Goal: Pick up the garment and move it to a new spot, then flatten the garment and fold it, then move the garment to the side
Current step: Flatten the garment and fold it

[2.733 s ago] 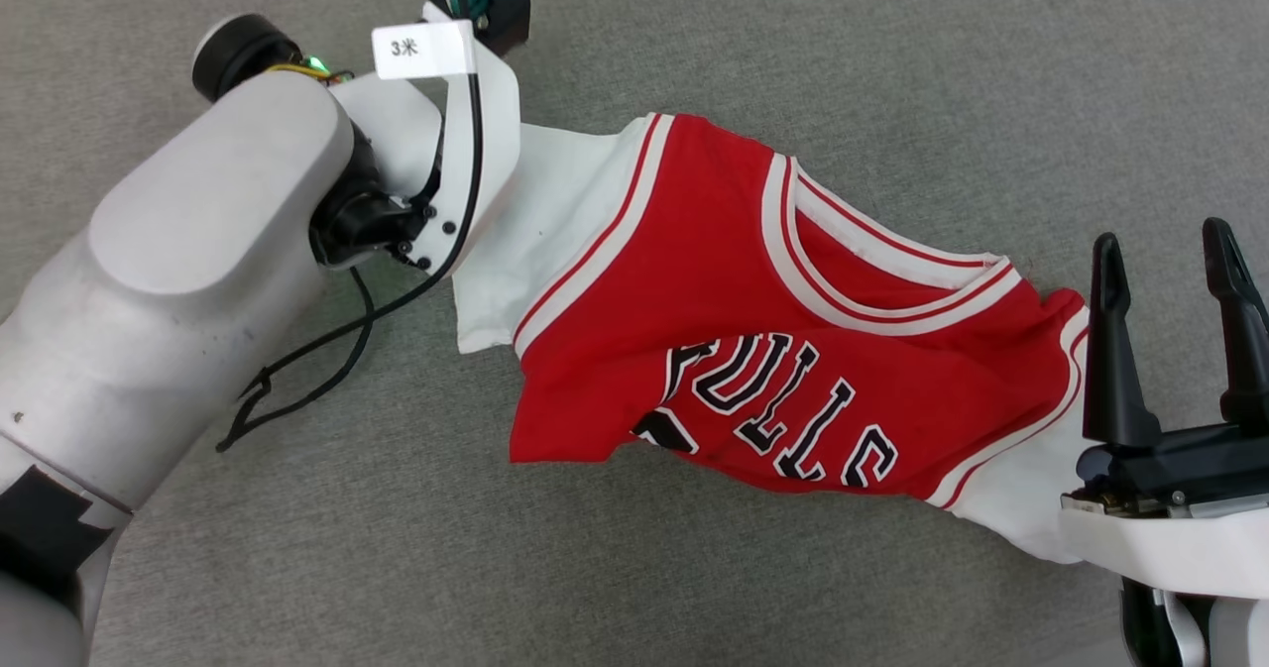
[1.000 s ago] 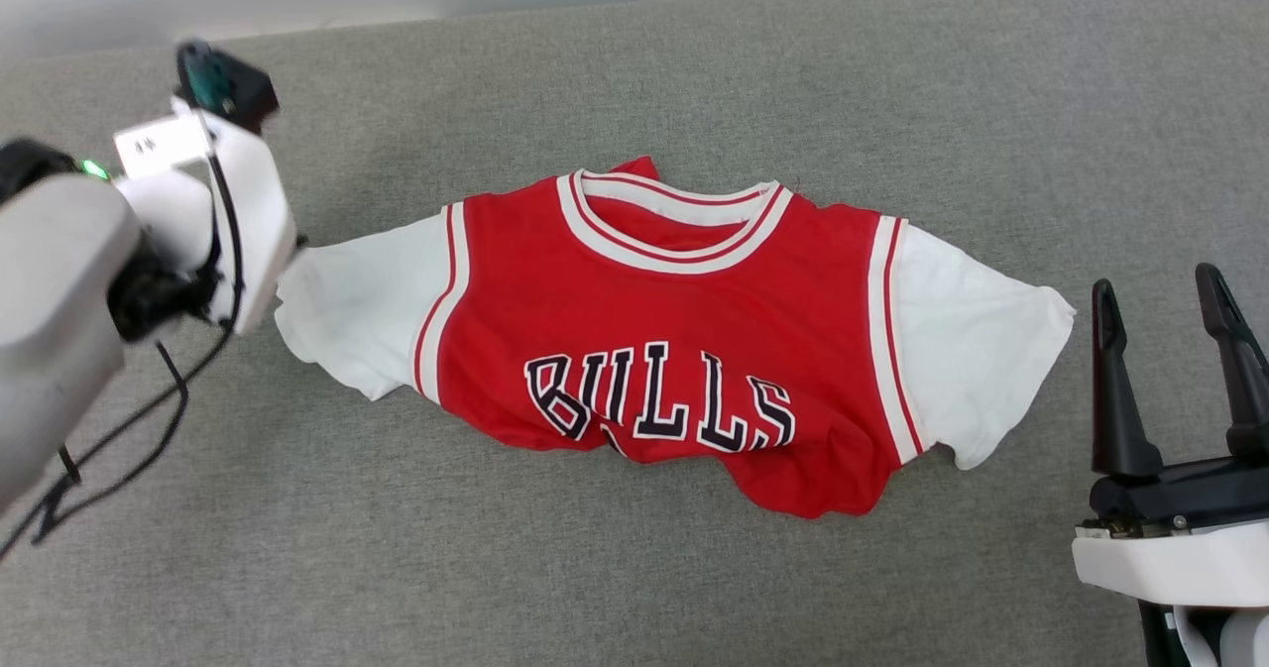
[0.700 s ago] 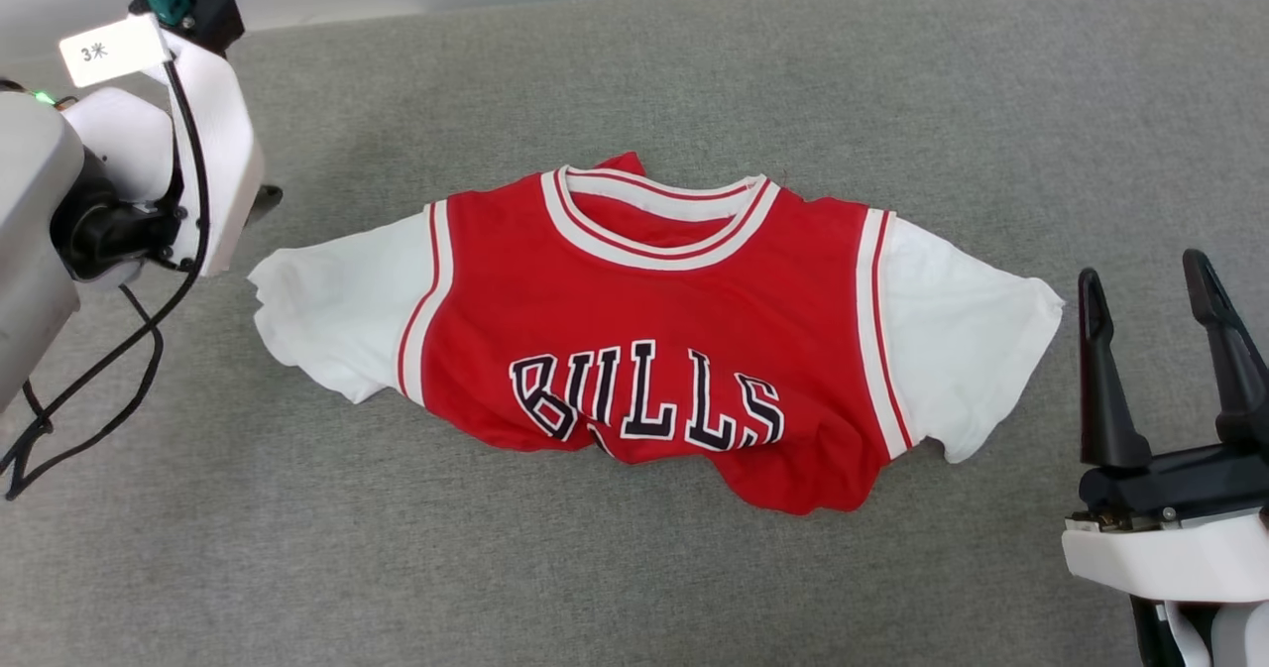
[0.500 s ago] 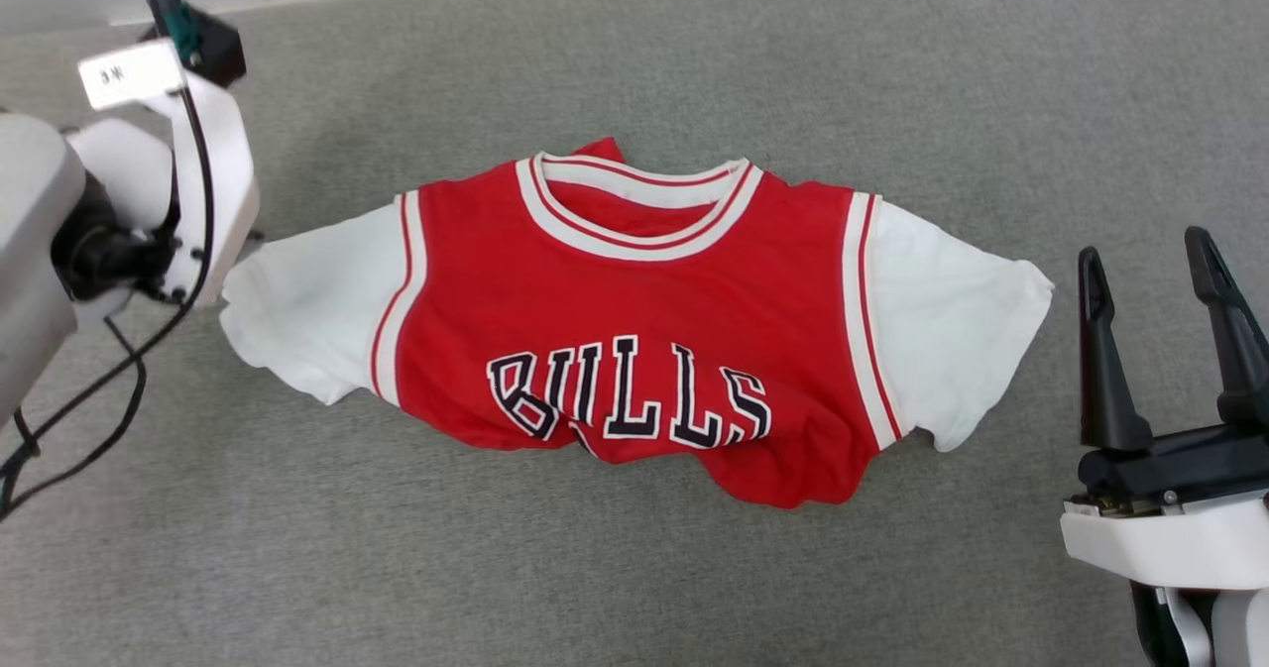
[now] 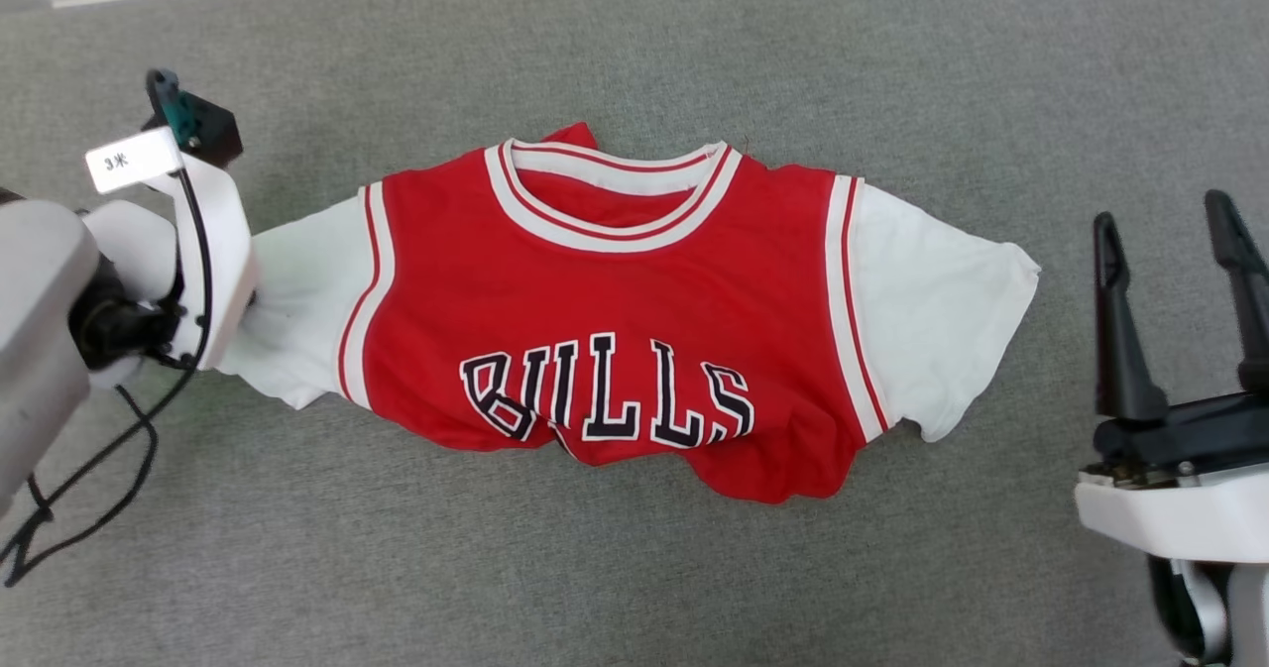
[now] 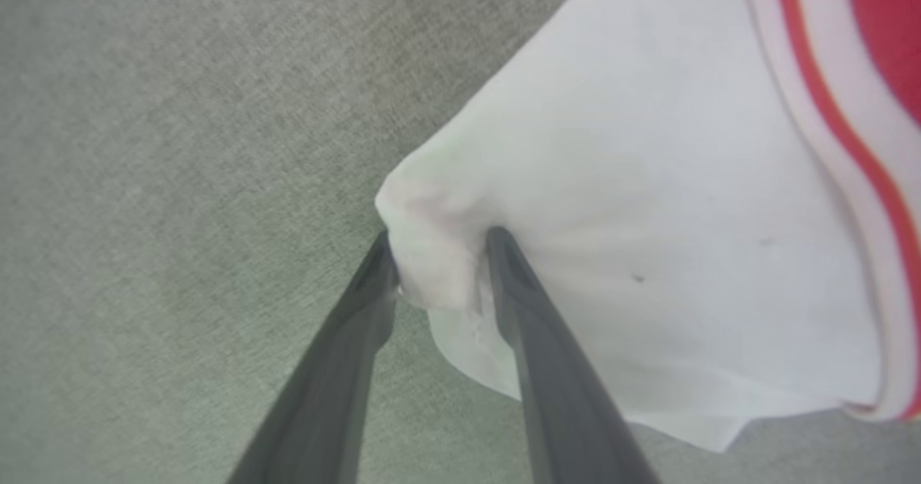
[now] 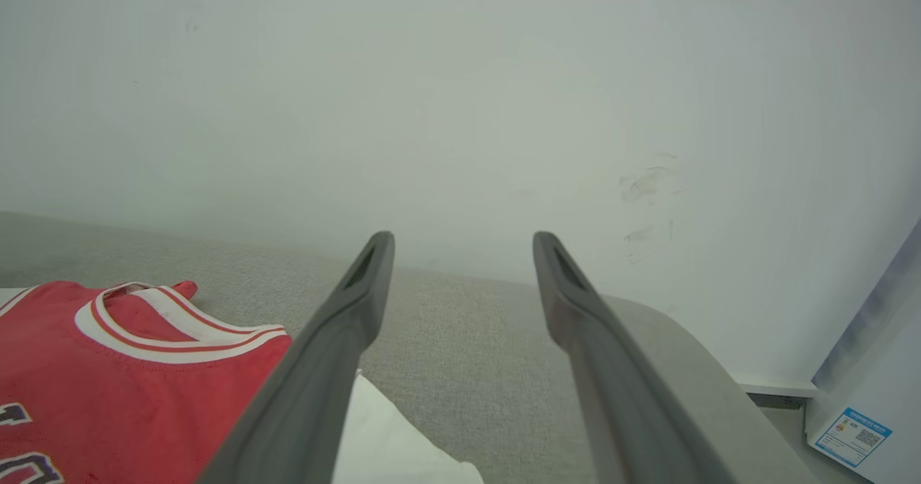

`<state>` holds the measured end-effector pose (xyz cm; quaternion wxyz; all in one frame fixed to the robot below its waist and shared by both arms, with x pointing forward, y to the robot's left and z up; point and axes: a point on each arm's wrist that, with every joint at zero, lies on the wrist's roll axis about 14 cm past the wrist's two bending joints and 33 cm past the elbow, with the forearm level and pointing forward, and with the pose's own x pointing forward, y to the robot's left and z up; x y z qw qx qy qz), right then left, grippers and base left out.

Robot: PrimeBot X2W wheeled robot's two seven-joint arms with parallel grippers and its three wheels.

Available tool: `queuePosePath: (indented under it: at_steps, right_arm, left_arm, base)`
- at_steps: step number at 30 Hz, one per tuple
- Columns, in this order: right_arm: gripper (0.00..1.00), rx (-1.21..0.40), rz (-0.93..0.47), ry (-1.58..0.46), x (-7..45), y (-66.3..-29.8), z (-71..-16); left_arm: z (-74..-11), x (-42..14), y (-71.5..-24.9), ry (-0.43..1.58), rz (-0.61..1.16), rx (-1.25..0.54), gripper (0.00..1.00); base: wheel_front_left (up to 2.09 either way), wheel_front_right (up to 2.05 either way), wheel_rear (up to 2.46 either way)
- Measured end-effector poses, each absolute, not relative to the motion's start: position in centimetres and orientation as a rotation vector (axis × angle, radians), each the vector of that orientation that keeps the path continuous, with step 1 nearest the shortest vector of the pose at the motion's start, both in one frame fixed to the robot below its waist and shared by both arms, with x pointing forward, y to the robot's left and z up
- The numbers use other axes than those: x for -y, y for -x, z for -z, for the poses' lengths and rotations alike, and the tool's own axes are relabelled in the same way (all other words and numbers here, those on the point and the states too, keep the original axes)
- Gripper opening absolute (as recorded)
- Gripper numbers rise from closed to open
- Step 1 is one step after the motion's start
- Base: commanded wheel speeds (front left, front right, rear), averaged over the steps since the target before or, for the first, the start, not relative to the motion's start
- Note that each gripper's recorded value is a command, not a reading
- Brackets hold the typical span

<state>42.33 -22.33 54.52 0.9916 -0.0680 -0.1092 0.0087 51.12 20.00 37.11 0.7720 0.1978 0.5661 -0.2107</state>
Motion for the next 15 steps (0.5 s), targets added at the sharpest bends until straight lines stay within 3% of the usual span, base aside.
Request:
queuePosePath:
  at_steps: [9,15]
  right_arm:
    - [1.0,0.337,-0.067,0.313,24.0,-43.4,-59.5]
    - [1.0,0.061,-0.187,0.401,23.8,-46.3,-57.3]
  left_arm:
    - [-42.7,-18.4,-52.1,-0.423,0.51,-0.956,0.0]
    - [-45.5,-18.4,-51.5,-0.439,0.529,-0.853,0.0]
  base:
    - [0.0,0.0,0.0]
    - [0.0,0.0,0.0]
